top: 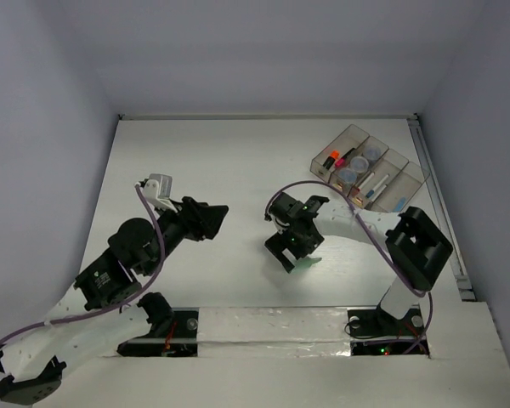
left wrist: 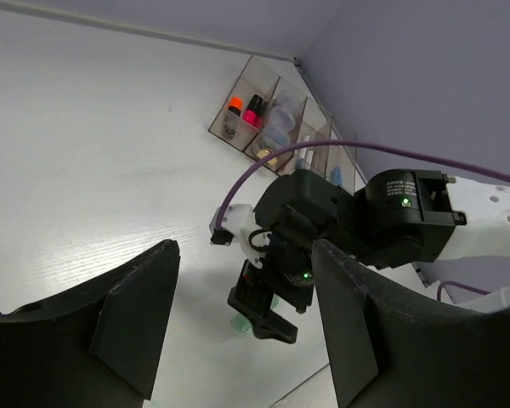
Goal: Sort the stationery into containers
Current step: Move the pen to the center of the board.
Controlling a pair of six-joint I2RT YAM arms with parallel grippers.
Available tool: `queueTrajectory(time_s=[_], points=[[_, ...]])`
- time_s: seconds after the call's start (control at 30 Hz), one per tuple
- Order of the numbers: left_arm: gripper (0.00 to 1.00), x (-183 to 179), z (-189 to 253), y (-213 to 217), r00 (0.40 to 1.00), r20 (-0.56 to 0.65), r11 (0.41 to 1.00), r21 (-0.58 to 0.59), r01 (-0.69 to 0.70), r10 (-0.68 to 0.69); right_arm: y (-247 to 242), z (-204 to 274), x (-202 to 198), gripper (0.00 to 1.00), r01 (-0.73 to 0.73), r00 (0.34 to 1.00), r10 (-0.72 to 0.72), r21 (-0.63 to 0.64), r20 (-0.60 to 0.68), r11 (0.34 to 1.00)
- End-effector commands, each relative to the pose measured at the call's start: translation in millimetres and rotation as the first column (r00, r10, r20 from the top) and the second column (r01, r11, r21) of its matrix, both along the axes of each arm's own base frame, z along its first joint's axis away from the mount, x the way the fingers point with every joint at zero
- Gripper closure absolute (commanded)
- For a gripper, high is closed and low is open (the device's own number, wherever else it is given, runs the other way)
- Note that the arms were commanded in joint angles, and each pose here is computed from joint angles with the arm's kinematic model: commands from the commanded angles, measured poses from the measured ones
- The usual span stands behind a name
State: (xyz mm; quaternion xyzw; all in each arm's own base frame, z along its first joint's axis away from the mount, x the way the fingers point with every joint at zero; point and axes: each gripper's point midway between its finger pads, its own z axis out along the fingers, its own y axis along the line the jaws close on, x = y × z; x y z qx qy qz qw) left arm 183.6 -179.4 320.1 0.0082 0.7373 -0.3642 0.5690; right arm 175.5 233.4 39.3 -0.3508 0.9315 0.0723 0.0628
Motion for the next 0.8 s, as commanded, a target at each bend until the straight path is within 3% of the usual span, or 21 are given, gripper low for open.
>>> queueTrajectory(time_s=[0.0, 0.3, 0.4, 0.43, 0.5, 0.57, 0.77], points=[[0.40, 1, 30, 13, 0.997, 0.069, 0.999, -0.012, -0.039, 0.039, -14, 7, -7, 0.00, 0.001, 1.000, -0.001, -0.063, -0.007, 0.998], [0.40, -3, 29, 13, 0.996, 0.091, 1.000, -0.013, -0.017, 0.018, -22, -23, 1, 0.00, -0.014, 0.999, 0.007, -0.191, -0.038, 0.982], [0.41, -4, 32, 18, 0.994, 0.105, 0.999, -0.026, -0.026, 0.028, -15, -29, 2, 0.06, -0.026, 0.999, 0.020, -0.181, -0.034, 0.983], [0.41, -5, 32, 18, 0.994, 0.105, 0.999, -0.025, -0.026, 0.028, -12, -33, 4, 0.19, -0.029, 0.999, 0.023, -0.172, -0.032, 0.985], [0.41, -5, 34, 18, 0.993, 0.113, 0.999, -0.028, -0.024, 0.027, 0, -35, 9, 0.31, -0.042, 0.999, 0.040, -0.147, -0.018, 0.988], [0.41, -5, 36, 18, 0.993, 0.117, 0.999, -0.031, -0.019, 0.023, 14, -38, 12, 0.51, -0.061, 0.998, 0.060, -0.124, -0.007, 0.990], [0.41, -5, 31, 13, 0.994, 0.108, 0.999, -0.032, -0.004, 0.008, 67, -29, 31, 0.66, -0.122, 0.991, 0.120, 0.032, 0.055, 0.992]])
